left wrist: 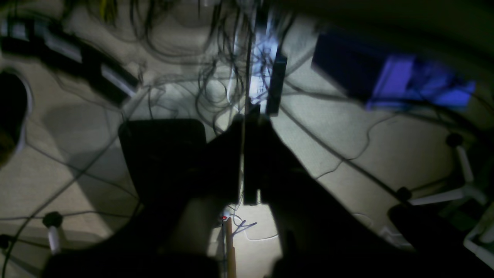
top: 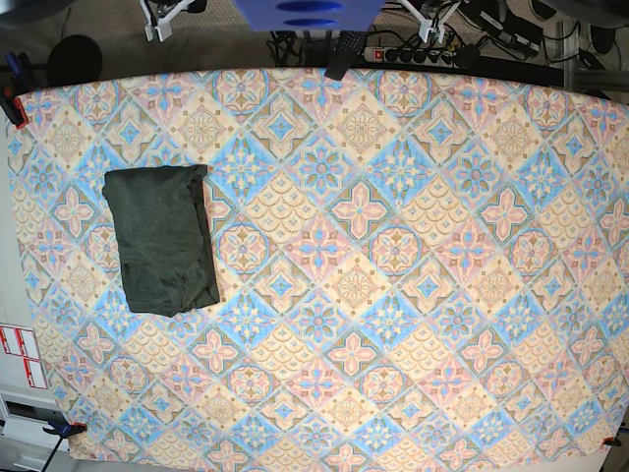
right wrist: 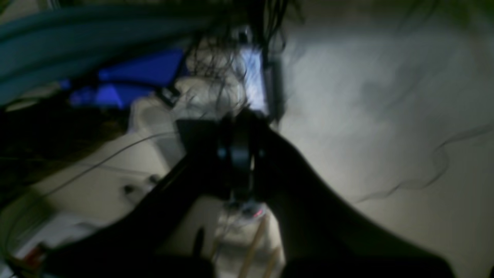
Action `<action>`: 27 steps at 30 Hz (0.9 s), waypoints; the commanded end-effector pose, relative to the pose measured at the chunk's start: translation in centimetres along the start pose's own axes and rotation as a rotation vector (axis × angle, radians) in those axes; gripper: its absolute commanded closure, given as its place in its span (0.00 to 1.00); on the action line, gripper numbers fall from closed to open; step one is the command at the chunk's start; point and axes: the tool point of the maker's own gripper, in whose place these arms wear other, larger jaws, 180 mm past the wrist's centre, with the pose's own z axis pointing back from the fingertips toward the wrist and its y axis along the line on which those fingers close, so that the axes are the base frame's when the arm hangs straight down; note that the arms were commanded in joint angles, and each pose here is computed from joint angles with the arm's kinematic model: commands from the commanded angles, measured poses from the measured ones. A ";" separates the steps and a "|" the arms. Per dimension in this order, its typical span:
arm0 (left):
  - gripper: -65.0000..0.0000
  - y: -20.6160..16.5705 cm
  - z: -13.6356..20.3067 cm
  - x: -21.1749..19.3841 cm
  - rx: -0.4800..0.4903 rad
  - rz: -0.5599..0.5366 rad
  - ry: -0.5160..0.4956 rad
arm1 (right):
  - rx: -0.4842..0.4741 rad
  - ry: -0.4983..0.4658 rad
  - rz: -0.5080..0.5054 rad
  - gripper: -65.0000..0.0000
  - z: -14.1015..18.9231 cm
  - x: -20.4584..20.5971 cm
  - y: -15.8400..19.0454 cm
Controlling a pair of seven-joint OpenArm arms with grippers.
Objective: Fold the T-shirt properly
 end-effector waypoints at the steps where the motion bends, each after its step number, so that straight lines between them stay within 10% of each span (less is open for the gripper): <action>1: 1.00 0.4 0.1 -1.7 0.007 -0.008 0.032 | 0.014 -0.027 -0.017 1.00 0.0 0.4 0.0; 10: 1.00 1.1 -1.9 -0.9 0.022 -0.096 0.005 | 0.056 -0.101 -0.107 1.00 -2.1 2.3 1.6; 27: 1.00 -2.0 -3.6 1.9 -0.016 -0.127 -0.030 | -0.237 -0.123 -0.189 1.00 -5.3 1.0 1.9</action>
